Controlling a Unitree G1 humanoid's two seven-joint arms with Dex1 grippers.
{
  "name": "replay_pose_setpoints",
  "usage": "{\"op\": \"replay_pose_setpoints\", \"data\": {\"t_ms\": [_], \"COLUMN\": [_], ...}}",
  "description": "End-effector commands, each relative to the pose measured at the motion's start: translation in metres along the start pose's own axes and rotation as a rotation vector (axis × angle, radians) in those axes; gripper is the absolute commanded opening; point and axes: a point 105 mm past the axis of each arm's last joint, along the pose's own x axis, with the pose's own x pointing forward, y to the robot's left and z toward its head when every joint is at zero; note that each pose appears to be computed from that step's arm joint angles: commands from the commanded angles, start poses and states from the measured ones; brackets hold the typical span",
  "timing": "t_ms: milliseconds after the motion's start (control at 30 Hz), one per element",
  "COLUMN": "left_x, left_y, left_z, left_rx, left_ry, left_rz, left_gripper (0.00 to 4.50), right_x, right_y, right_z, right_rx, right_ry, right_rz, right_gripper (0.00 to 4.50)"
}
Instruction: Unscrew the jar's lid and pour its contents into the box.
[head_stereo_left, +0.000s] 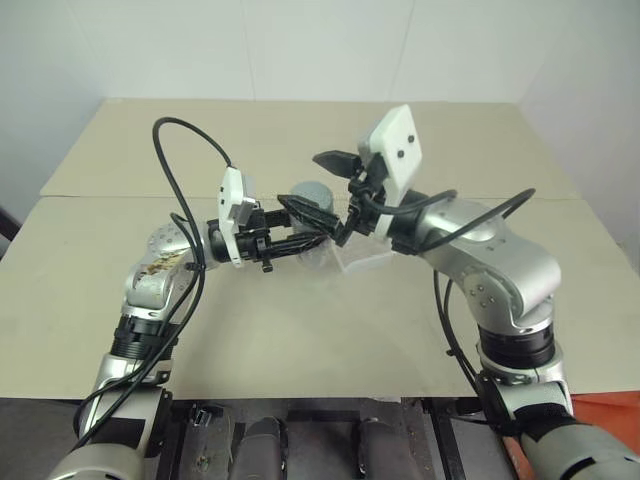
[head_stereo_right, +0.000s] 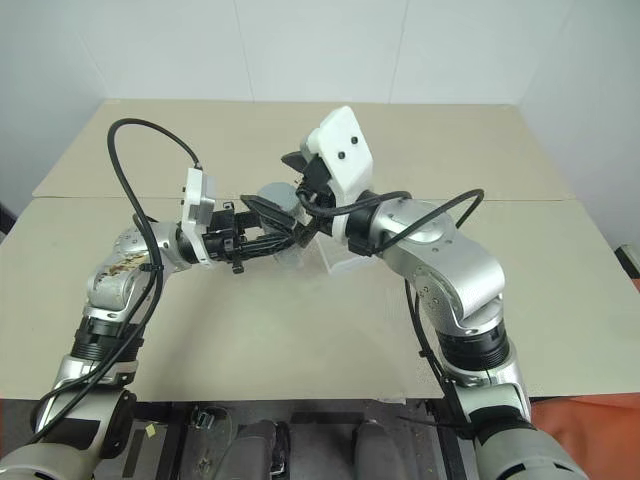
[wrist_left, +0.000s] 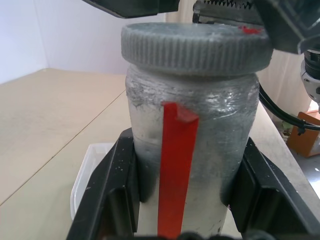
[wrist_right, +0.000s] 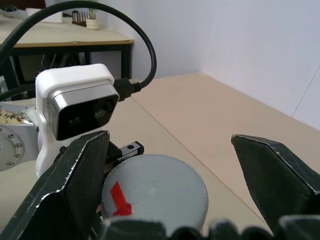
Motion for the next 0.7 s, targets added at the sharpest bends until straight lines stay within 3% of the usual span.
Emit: {"op": "replay_pose_setpoints", "data": {"t_ms": [33, 333, 533, 700], "left_x": [0.0014, 0.0026, 0.0018, -0.0014], "left_y": [-0.0006, 0.0016, 0.0008, -0.0007], "left_z": [0.0140, 0.0159, 0.0159, 0.0148], "left_rx": [0.055, 0.064, 0.067, 0.065], "left_ry": [-0.012, -0.006, -0.001, 0.007], "left_rz": [-0.022, -0.033, -0.039, -0.050], "left_gripper": [1.92, 1.92, 1.92, 1.92], "right_x": [-0.0032, -0.0047, -0.0046, -0.0050], "right_y": [0.0072, 0.0083, 0.0076, 0.0080], "right_z": [0.0127, 0.0062, 0.0058, 0.0056], "right_rx": [-0.054, -0.057, -0.057, -0.059], "right_ry": [-0.032, 0.002, 0.003, 0.003], "right_rz": [0.020, 0.026, 0.028, 0.049], "right_gripper": [4.48, 4.48, 2.75, 2.75]}}
